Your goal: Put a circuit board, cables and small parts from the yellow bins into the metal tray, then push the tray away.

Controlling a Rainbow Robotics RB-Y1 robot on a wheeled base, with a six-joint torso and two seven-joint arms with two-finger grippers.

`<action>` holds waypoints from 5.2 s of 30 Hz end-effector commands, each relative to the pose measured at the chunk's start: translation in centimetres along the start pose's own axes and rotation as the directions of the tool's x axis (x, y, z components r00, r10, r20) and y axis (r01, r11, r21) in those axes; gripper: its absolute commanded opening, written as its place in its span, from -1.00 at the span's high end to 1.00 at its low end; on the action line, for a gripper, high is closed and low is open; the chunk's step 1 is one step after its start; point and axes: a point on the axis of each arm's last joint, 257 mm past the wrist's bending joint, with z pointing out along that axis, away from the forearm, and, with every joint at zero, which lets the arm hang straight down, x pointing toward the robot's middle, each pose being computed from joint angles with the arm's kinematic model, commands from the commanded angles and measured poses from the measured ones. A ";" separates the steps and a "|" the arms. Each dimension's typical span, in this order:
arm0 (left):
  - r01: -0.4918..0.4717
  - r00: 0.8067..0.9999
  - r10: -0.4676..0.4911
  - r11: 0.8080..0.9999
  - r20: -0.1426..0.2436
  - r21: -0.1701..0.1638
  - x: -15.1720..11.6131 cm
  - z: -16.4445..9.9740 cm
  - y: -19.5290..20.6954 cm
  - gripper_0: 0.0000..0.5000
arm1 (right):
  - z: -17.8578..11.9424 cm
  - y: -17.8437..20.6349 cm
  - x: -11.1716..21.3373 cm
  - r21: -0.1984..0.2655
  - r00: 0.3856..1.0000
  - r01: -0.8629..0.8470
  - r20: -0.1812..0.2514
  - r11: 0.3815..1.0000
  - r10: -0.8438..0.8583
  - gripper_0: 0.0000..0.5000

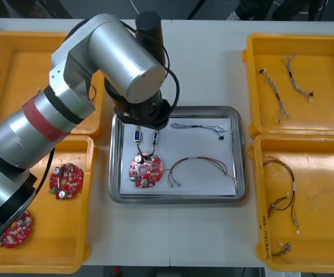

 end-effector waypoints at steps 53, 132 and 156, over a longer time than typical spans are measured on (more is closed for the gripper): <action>0.220 0.972 -0.211 0.972 0.101 -0.088 7.4 -13.2 28.7 -1.00 | 1.6 28.2 1.4 -0.077 0.275 0.960 0.073 0.269 -0.959 -1.00; 0.119 0.993 -0.117 0.988 0.024 -0.102 14.2 -12.0 28.8 -1.00 | 13.2 34.7 11.7 -0.125 -0.091 0.987 0.109 -0.105 -0.990 -1.00; 0.119 0.993 -0.117 0.988 0.024 -0.102 14.2 -12.0 28.8 -1.00 | 13.3 35.0 8.6 -0.015 -0.082 0.996 0.106 -0.084 -0.991 1.00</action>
